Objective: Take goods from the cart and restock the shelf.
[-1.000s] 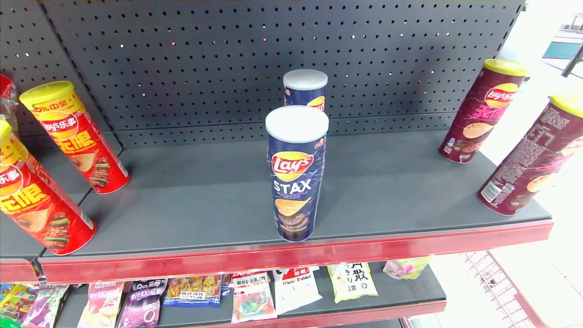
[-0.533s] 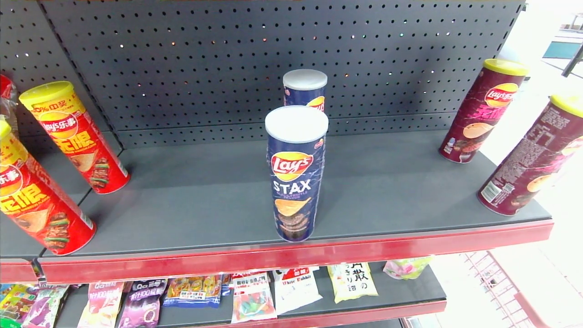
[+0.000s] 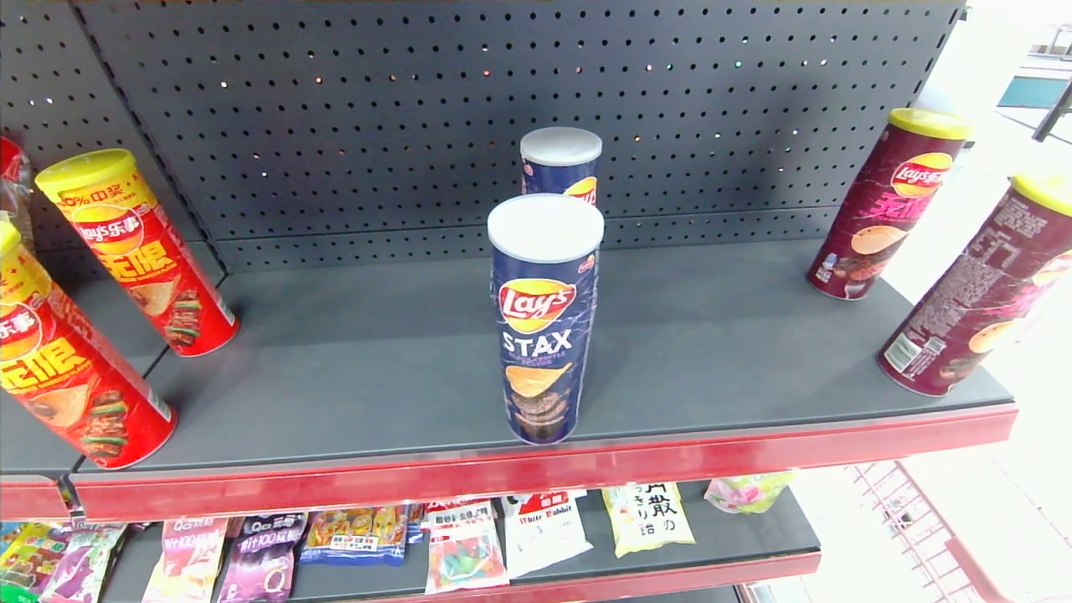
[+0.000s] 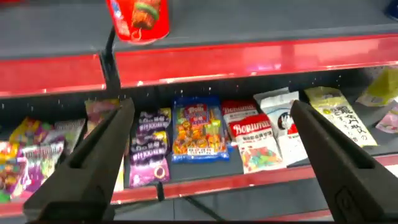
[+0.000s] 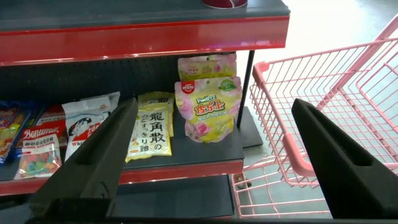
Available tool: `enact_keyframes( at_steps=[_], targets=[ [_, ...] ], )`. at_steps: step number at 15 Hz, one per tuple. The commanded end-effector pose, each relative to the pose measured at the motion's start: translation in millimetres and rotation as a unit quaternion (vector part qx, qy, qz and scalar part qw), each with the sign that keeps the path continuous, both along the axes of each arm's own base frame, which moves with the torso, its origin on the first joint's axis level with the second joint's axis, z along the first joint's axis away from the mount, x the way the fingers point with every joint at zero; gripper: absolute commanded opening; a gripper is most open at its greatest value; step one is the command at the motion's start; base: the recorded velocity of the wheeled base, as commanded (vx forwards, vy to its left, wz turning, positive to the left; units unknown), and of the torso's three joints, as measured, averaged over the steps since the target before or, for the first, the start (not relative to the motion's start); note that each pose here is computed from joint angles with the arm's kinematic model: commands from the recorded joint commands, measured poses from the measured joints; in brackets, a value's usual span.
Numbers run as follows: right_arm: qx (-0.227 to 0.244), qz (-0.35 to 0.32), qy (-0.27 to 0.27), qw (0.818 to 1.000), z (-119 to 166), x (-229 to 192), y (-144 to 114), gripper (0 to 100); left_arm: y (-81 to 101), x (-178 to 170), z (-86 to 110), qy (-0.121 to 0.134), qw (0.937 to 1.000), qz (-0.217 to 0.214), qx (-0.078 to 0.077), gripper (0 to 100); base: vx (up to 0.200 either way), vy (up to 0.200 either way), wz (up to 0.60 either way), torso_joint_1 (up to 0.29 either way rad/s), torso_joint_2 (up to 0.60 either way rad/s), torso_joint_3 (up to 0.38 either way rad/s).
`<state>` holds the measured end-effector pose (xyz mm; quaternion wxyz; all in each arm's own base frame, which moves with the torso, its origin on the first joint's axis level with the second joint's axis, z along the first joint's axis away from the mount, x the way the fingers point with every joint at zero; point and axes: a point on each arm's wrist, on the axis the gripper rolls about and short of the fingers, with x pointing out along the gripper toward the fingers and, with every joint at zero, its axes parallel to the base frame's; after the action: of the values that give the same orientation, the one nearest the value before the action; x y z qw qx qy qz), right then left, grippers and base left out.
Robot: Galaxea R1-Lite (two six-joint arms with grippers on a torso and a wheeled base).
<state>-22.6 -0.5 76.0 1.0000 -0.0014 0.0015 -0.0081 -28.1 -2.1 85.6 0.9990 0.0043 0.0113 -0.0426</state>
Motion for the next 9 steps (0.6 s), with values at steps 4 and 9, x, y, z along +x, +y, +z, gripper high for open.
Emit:
enact_keyframes(
  at_steps=[4, 9],
  targets=[
    [0.001, 0.0, -0.001, 1.0, 0.0, -0.1, 0.0, 100, 3.0, 0.7, -2.4, -0.001, 0.9972, 0.069, -0.029, 100, 0.0, 0.0, 0.0, 0.0, 0.0, 0.0],
    [0.001, 0.0, -0.001, 1.0, 0.0, -0.1, 0.0, 100, 1.0, 5.2, -10.4, -0.009, 0.9997, 0.021, -0.007, 100, 0.0, 0.0, 0.0, 0.0, 0.0, 0.0]
  ],
)
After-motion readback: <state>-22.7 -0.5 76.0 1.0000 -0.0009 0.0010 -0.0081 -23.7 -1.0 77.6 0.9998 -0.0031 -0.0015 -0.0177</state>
